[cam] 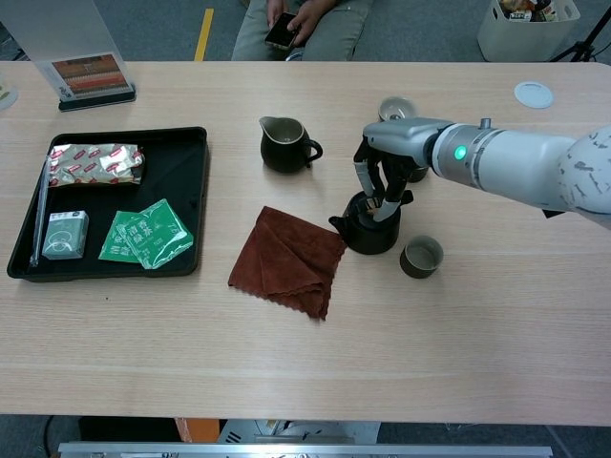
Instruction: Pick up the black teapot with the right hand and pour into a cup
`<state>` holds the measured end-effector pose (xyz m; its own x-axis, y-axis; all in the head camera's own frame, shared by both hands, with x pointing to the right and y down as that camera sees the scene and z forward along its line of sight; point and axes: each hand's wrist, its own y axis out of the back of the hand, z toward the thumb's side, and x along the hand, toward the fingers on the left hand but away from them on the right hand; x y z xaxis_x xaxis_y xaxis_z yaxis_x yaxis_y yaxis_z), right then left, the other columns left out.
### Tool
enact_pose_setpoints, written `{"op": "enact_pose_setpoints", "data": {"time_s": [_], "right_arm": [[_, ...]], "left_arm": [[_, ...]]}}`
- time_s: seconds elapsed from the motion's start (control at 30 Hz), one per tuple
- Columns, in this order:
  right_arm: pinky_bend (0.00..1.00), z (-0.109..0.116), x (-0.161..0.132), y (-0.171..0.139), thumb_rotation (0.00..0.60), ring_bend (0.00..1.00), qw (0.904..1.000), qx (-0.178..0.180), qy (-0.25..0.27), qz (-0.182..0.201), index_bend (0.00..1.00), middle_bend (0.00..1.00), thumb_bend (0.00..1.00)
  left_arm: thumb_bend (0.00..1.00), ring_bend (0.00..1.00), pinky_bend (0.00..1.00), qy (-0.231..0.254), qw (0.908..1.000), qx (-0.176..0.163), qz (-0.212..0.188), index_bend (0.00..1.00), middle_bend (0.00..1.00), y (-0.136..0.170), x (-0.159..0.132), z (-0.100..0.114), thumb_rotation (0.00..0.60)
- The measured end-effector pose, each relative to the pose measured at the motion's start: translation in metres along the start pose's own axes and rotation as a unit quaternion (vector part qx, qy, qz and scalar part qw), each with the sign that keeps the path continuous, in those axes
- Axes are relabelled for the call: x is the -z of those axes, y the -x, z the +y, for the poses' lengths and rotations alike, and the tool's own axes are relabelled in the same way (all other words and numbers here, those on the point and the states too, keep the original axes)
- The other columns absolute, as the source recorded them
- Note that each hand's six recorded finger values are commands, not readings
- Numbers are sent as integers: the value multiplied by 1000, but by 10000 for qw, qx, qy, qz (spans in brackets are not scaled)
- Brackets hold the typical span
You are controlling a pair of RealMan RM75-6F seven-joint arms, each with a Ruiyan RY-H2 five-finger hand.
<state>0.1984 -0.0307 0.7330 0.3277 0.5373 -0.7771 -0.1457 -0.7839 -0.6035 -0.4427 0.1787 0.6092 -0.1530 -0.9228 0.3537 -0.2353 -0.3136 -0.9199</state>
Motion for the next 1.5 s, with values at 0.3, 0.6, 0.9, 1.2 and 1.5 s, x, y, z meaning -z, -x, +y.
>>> {"op": "enact_pose_setpoints", "data": {"time_s": [0.3,0.6,0.9,1.2,1.5], "right_arm": [[0,-1,-7,1,600,561,10000,-22,-30,89,613,638,0],[0,-3,-8,-1,600,568,9999,-46,-49,82,631,646,0],[0,-1,-6,-1,600,569,10000,-52,-24,41,631,645,191],[0,1,-2,2,600,569,10000,-11,-30,-12,631,645,303],[0,4,8,9,600,569,9998,-37,90,-195,642,645,316]], "left_arm": [[217,0,0,3,10000,-6,30,0,0,0,2,0,600],[218,0,0,5,10000,1,31,0,0,1,2,0,600],[217,0,0,0,10000,17,34,0,0,0,2,-1,600],[218,0,0,-7,10000,29,42,0,0,0,3,-2,600],[218,0,0,-5,10000,41,66,0,0,0,4,-2,600]]}}
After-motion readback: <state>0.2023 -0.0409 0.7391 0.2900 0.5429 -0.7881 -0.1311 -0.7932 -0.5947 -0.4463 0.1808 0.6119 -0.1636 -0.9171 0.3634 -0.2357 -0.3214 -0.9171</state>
